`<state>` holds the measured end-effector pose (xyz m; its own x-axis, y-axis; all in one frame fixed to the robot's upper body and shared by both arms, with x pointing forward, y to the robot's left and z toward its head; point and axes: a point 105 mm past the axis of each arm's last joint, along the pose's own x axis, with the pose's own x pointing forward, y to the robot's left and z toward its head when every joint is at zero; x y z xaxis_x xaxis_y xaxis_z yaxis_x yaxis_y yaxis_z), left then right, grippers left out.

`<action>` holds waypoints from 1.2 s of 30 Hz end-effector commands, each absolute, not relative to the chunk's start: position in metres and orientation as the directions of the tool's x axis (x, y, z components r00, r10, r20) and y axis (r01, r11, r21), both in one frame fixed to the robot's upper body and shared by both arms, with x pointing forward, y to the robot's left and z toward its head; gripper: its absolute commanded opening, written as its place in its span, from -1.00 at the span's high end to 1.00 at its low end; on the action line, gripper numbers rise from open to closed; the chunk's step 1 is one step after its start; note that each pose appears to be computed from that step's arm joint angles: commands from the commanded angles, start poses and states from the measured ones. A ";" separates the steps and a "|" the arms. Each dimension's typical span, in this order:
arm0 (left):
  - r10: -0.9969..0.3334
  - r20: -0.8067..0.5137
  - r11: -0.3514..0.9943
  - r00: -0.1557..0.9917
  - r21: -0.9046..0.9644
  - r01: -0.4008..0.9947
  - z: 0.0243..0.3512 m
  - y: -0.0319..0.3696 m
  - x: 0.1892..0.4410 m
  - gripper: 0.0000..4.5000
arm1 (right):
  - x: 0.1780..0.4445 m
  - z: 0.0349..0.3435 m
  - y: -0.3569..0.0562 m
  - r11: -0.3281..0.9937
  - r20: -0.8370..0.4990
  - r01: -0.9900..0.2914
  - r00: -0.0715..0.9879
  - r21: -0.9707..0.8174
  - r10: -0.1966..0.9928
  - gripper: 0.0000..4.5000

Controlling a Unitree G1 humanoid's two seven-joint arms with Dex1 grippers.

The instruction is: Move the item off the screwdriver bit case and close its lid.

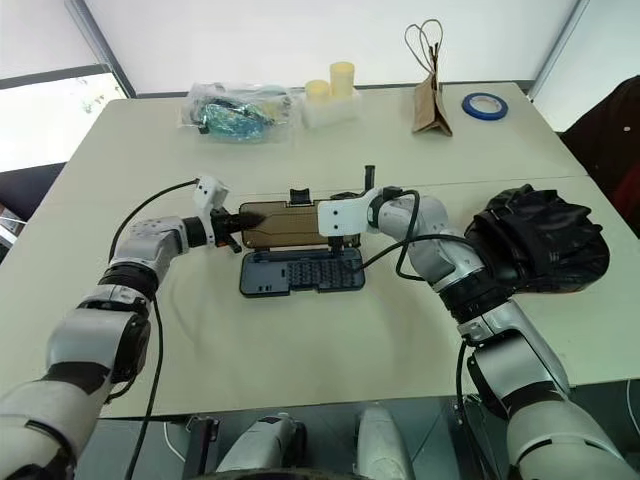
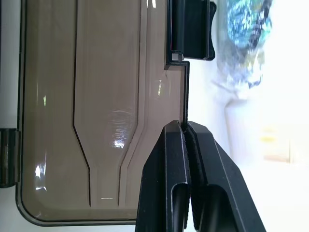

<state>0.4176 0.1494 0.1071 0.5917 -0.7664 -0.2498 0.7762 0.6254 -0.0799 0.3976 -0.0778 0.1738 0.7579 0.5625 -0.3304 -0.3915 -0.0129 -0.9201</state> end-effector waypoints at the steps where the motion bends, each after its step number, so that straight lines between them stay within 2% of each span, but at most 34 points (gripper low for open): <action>1: -0.776 -0.242 0.607 0.583 -0.034 0.794 0.119 0.146 0.422 1.00 | 0.389 0.190 -0.074 0.021 -0.301 -0.381 0.761 -0.924 0.575 0.45; 2: -0.774 -0.245 0.608 0.584 -0.028 0.794 0.120 0.146 0.422 1.00 | 0.387 0.193 -0.074 0.019 -0.296 -0.373 0.763 -0.928 0.574 0.16; 5: -0.770 -0.249 0.610 0.587 -0.021 0.792 0.121 0.145 0.424 1.00 | 0.378 0.203 -0.076 0.016 -0.289 -0.359 0.778 -0.933 0.557 -0.49; 7: -0.775 -0.247 0.604 0.582 -0.018 0.797 0.123 0.145 0.424 1.00 | 0.364 0.214 -0.085 0.043 -0.319 -0.404 0.778 -0.914 0.541 -0.94; 11: -0.792 -0.222 0.585 0.569 -0.008 0.811 0.134 0.144 0.425 1.00 | 0.320 0.241 -0.105 0.239 -0.386 -0.611 0.708 -0.754 0.591 -0.94; 14: -0.869 -0.130 0.489 0.477 -0.083 0.868 0.163 0.132 0.421 1.00 | 0.298 0.286 -0.126 0.428 -0.276 -0.642 0.708 -0.636 0.650 -0.94; 16: -0.934 -0.127 0.347 0.334 -0.103 0.932 0.173 0.119 0.409 1.00 | 0.302 0.295 -0.146 0.528 -0.238 -0.600 0.765 -0.601 0.599 -0.94; 17: -0.966 -0.155 0.225 0.207 -0.114 0.968 0.173 0.109 0.397 1.00 | 0.307 0.292 -0.157 0.545 -0.248 -0.574 0.793 -0.612 0.556 -0.94; 19: -0.971 -0.239 0.052 0.023 -0.115 0.992 0.167 0.097 0.375 1.00 | 0.313 0.286 -0.170 0.558 -0.264 -0.548 0.819 -0.623 0.509 -0.94; 22: -0.894 -0.404 -0.155 -0.194 -0.127 0.980 0.150 0.094 0.328 1.00 | 0.320 0.282 -0.178 0.581 -0.264 -0.534 0.833 -0.615 0.486 -0.94; 24: -0.796 -0.533 -0.260 -0.287 -0.127 0.957 0.133 0.110 0.297 1.00 | 0.321 0.276 -0.177 0.580 -0.272 -0.542 0.829 -0.608 0.488 -0.94; 25: -0.776 -0.561 -0.276 -0.288 -0.109 0.955 0.131 0.117 0.293 1.00 | 0.320 0.272 -0.175 0.575 -0.281 -0.551 0.823 -0.605 0.493 -0.94; 26: -0.813 -0.533 -0.229 -0.235 -0.078 0.970 0.142 0.118 0.305 1.00 | 0.318 0.265 -0.171 0.564 -0.297 -0.568 0.812 -0.600 0.502 -0.94; 29: -0.959 -0.284 -0.005 -0.009 -0.016 1.000 0.201 0.111 0.353 1.00 | 0.308 0.240 -0.149 0.536 -0.343 -0.648 0.752 -0.541 0.563 -0.94; 33: -0.990 -0.071 0.121 0.121 0.003 0.993 0.250 0.104 0.379 1.00 | 0.293 0.214 -0.106 0.487 -0.364 -0.760 0.640 -0.430 0.677 -0.94; 34: -0.987 -0.047 0.154 0.155 0.024 0.988 0.257 0.099 0.387 1.00 | 0.289 0.207 -0.091 0.474 -0.361 -0.793 0.601 -0.383 0.713 -0.84; 36: -0.970 -0.093 0.213 0.223 0.103 0.972 0.252 0.088 0.401 1.00 | 0.279 0.194 -0.069 0.407 -0.385 -0.852 0.514 -0.328 0.766 -0.56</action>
